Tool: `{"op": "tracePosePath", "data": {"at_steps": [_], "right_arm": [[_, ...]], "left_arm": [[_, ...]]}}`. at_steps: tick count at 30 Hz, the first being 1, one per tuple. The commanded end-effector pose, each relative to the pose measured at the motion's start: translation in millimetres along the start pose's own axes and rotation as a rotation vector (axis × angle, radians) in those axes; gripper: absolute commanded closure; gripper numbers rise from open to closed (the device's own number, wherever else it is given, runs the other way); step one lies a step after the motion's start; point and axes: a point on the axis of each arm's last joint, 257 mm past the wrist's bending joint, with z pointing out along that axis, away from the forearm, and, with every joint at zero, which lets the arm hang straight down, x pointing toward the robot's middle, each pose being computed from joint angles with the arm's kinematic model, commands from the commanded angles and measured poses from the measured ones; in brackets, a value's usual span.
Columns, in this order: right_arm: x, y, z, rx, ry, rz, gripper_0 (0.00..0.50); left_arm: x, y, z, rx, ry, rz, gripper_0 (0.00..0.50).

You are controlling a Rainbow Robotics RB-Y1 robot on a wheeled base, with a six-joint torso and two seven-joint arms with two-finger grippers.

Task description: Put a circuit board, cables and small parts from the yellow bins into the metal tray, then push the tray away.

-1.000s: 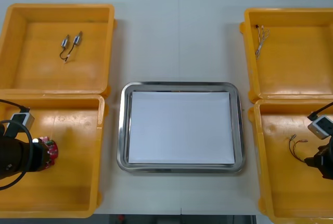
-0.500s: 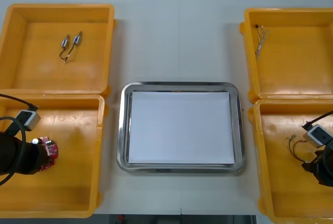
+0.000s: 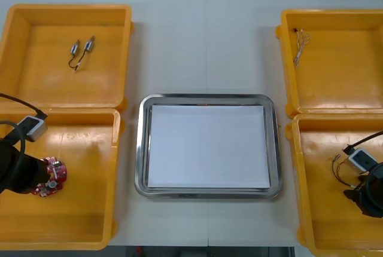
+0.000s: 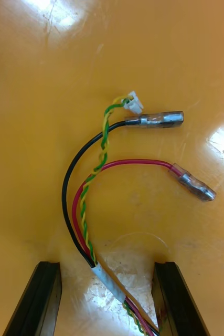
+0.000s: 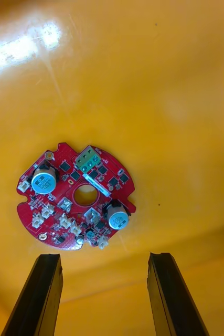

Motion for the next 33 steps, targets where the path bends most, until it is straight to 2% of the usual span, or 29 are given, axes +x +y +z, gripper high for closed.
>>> {"op": "tracePosePath", "data": {"at_steps": [1,5,11,22,23,24,25,26,33], "right_arm": [[19.5,3.5,1.1,-0.004,0.041,-0.024,0.0],[20.8,4.2,1.8,-0.003,0.045,-0.027,0.0],[23.9,1.8,2.8,0.011,0.053,-0.04,0.0],[24.8,4.7,4.1,0.009,0.051,-0.035,0.0],[24.4,4.5,4.2,0.009,0.049,-0.032,0.06],[24.3,4.8,4.2,0.008,0.049,-0.029,0.316],[24.8,4.5,4.0,0.009,0.049,-0.027,0.481],[24.4,5.8,4.1,0.006,0.048,-0.025,0.5],[23.1,6.1,4.2,0.006,0.042,-0.015,0.5]], "left_arm": [[-26.5,4.8,-28.5,-0.027,-0.03,0.162,0.021],[-31.5,7.8,-30.9,-0.034,-0.031,0.219,0.021],[-45.4,6.8,-24.2,-0.014,-0.039,0.323,0.023],[-47.2,10.2,-9.0,-0.004,-0.015,0.484,0.021],[-46.6,10.1,-7.6,-0.008,-0.01,0.502,0.021],[-45.7,9.9,-6.2,-0.011,-0.006,0.509,0.021],[-45.6,10.1,-5.1,-0.016,-0.003,0.517,0.022],[-45.5,10.3,-4.6,-0.018,-0.002,0.522,0.023],[-46.1,7.0,6.2,-0.04,-0.001,0.578,0.022]]}}
